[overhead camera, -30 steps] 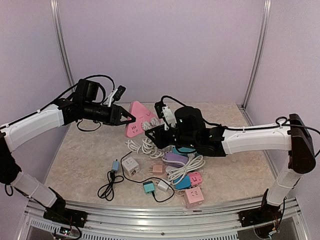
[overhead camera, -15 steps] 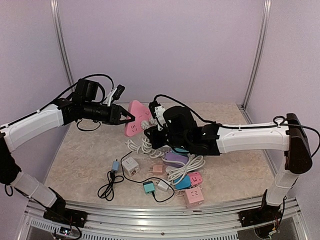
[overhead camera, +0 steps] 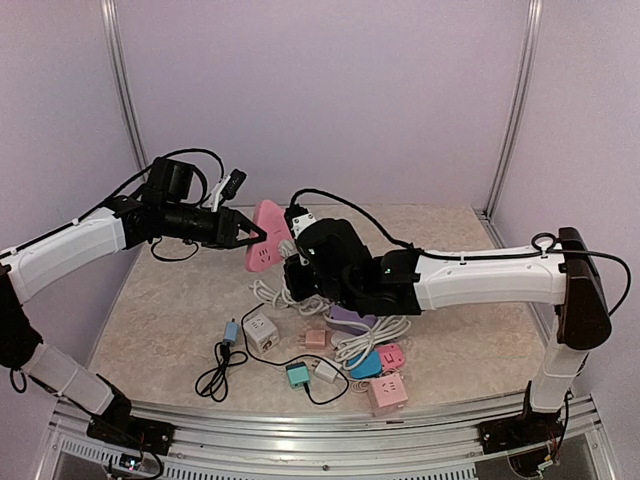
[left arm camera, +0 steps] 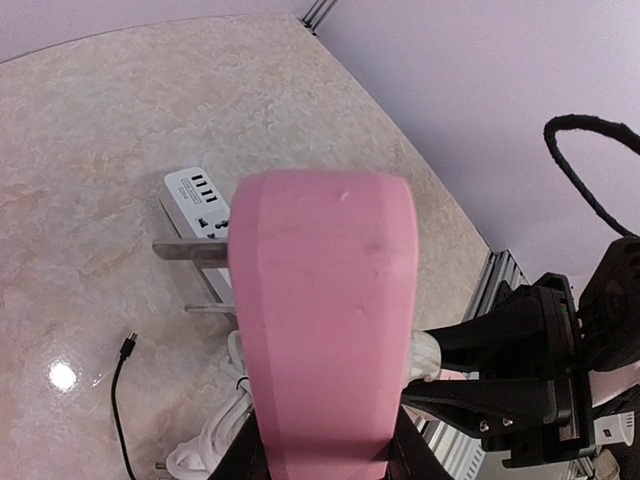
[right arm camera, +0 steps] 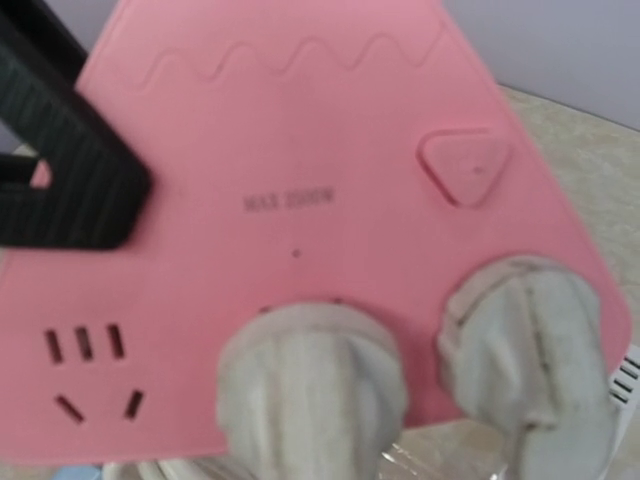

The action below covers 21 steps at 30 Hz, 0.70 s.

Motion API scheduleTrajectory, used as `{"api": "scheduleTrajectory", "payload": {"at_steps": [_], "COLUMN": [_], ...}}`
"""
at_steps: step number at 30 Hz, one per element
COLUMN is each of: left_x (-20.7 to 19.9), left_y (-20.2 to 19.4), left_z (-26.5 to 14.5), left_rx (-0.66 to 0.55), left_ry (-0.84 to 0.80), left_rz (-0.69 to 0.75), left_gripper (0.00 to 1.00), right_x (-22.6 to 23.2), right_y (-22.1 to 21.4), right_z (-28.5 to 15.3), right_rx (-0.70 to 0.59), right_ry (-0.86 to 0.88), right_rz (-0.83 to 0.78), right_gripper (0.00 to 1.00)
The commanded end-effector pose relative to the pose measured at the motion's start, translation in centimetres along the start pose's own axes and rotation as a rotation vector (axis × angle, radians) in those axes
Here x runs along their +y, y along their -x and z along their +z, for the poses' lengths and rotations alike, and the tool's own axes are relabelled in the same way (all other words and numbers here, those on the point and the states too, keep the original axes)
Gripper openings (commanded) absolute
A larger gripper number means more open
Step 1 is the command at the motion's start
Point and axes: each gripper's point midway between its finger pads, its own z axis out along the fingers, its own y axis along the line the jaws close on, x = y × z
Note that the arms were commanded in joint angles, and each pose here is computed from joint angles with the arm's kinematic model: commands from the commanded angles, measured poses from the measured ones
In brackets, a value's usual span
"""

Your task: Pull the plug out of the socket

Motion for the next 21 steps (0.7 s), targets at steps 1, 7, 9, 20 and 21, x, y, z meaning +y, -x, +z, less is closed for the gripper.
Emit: {"api": "scheduleTrajectory", "payload": {"at_steps": [1,7,9,20,21], "left_x": [-1.0,-1.5,-1.7,-2.9,-3.0], "left_y": [5.2,5.1,5.1,4.9,4.8], "left_z": [-2.6,-2.5,-2.5,-2.5,-2.4], "left_rx": [-0.192,-0.188,-0.187,-0.183,-0.181], "left_ry": [-0.002,-0.034,-0.039,-0.065,-0.066], "left_rz": [0.068,0.078,0.084,0.122,0.124], "left_gripper": [0.0,0.0,0.0,0.0,0.0], "right_x": [-0.1,-1.0,-1.1,-2.9,-3.0], "right_y": [-1.1,-0.2,0.0,0.7,0.6], "right_z": [-0.9,-2.0,-2.2,-2.9,-2.9], "right_rx": [0.032,-0.002,-0.015,-0.062,-0.058], "right_ry": [-0.027,0.086,0.143,0.313,0.319], "right_rz": [-0.05,0.061,0.112,0.303,0.311], "right_gripper": [0.0,0.0,0.0,0.0,0.0]}}
